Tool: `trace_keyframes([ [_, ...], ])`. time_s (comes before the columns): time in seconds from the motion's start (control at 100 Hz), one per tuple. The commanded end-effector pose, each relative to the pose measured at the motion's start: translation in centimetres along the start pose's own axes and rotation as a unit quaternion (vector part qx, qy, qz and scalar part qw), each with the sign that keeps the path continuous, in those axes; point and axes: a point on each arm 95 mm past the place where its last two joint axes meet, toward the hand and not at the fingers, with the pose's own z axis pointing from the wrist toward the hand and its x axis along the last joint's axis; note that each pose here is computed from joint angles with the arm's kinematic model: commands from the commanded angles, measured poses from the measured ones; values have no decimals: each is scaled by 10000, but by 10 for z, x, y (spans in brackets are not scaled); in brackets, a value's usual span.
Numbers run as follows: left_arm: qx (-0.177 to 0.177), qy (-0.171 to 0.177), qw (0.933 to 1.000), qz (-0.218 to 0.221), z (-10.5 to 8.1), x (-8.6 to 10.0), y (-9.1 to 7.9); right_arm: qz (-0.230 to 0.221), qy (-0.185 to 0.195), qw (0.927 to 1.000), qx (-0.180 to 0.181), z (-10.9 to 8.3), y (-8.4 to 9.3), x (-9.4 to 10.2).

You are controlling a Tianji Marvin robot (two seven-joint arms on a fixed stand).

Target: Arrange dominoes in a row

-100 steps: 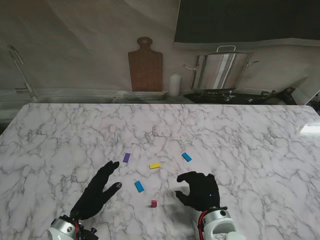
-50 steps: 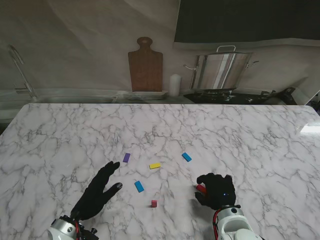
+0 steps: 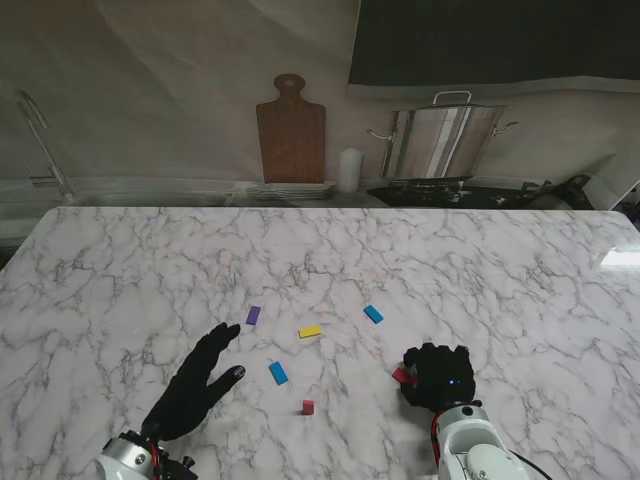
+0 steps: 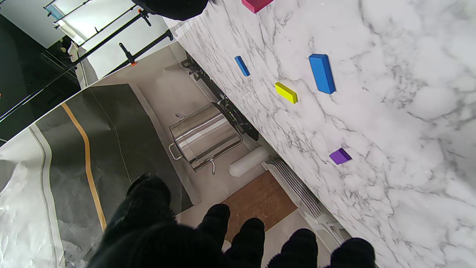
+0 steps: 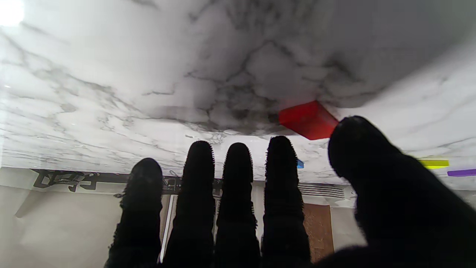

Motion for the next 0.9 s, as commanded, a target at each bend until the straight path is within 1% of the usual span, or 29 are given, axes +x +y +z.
trace_keyframes([
  [0.0,-100,-14,9999,-16,-1,0,4,-27,1,10000,25,2,-4,-2],
  [0.33,-87,-15,10000,-12,-1,0,3,-30,236,9997,-37,6,-8,4],
  [0.89,-74,-19,10000,-20,-1,0,3,-59,306,9995,3,9,-10,7],
])
